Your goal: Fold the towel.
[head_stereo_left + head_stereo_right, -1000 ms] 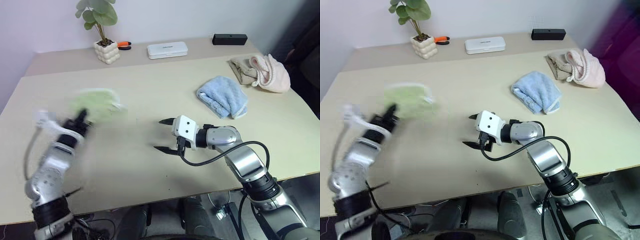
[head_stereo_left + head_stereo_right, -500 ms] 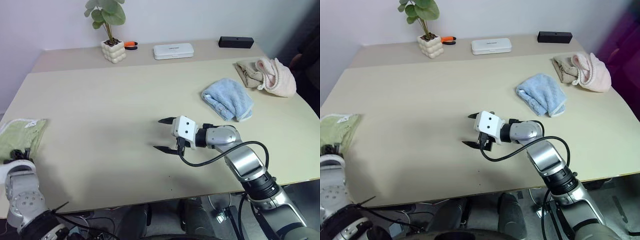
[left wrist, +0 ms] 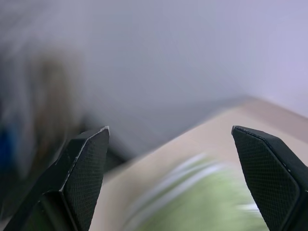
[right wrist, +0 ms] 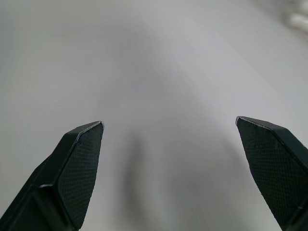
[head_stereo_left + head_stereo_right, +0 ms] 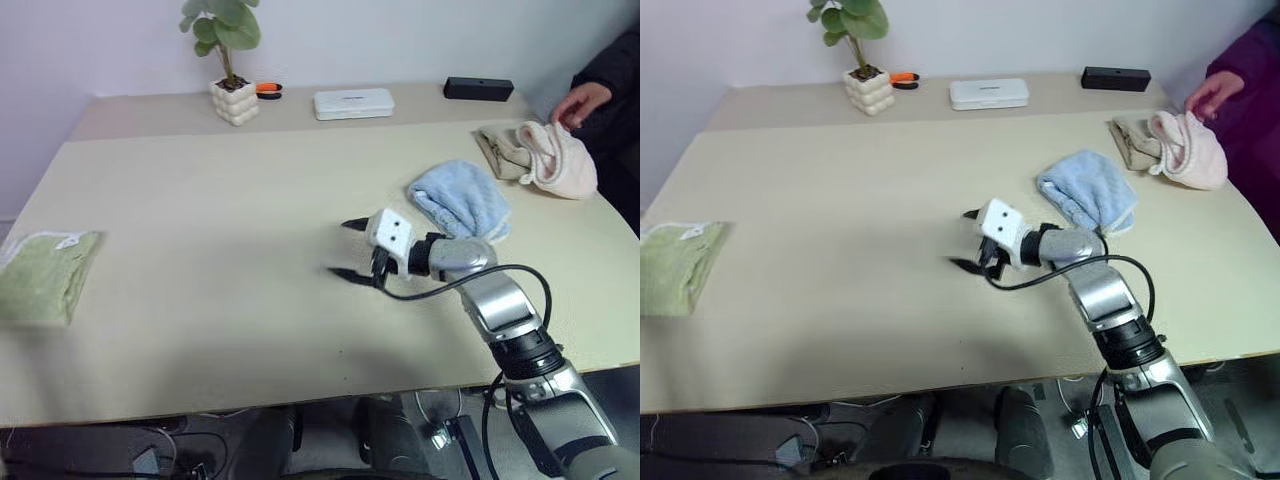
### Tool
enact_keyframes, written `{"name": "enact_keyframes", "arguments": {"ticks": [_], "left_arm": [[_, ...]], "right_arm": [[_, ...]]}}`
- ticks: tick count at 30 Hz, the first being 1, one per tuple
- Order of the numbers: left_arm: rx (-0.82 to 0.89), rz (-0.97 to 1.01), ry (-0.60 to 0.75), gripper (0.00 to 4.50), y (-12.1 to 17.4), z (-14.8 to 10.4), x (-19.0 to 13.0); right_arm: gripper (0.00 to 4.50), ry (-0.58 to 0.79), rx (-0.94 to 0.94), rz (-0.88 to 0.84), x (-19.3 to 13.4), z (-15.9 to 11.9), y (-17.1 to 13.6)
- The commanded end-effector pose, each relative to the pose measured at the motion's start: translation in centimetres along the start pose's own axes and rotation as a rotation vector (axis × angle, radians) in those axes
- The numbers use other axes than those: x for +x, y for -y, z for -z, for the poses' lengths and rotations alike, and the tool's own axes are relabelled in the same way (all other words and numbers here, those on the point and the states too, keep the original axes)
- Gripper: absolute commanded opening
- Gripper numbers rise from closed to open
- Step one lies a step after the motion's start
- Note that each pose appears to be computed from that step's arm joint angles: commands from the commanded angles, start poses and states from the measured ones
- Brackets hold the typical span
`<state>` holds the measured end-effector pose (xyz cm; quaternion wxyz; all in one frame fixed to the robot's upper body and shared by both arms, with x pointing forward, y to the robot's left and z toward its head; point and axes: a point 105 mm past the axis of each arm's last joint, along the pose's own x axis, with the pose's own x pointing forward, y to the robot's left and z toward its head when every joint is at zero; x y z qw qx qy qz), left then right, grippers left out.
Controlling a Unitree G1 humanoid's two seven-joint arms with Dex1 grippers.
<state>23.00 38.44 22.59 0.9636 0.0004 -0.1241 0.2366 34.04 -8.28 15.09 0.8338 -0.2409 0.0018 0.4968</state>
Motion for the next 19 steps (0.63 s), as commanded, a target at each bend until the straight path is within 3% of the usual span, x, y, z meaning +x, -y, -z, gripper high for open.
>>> {"name": "enact_keyframes", "arguments": {"ticks": [1, 3, 5, 9, 19], "left_arm": [[0.091, 0.403, -0.065, 4.16, 7.9, 1.7, -1.3], [0.160, 0.618, -0.125, 4.16, 11.0, 3.3, -3.0], [0.175, 0.731, -0.169, 4.16, 12.1, 4.5, -4.3], [0.191, 0.823, -0.230, 4.16, 12.9, 6.2, -5.5], [0.196, 0.909, -0.224, 4.16, 13.7, 6.7, -6.4]], "right_arm": [[4.50, 0.019, 0.019, 0.069, -1.5, -0.3, 1.9], [4.50, 0.015, 0.059, 0.109, -2.3, 0.1, 2.6], [4.50, 0.012, 0.100, 0.126, -3.0, 0.6, 3.0], [4.50, -0.039, 0.110, 0.129, -4.3, 2.2, 2.9], [4.50, -0.033, 0.195, 0.196, -5.2, 3.1, 3.6]]}}
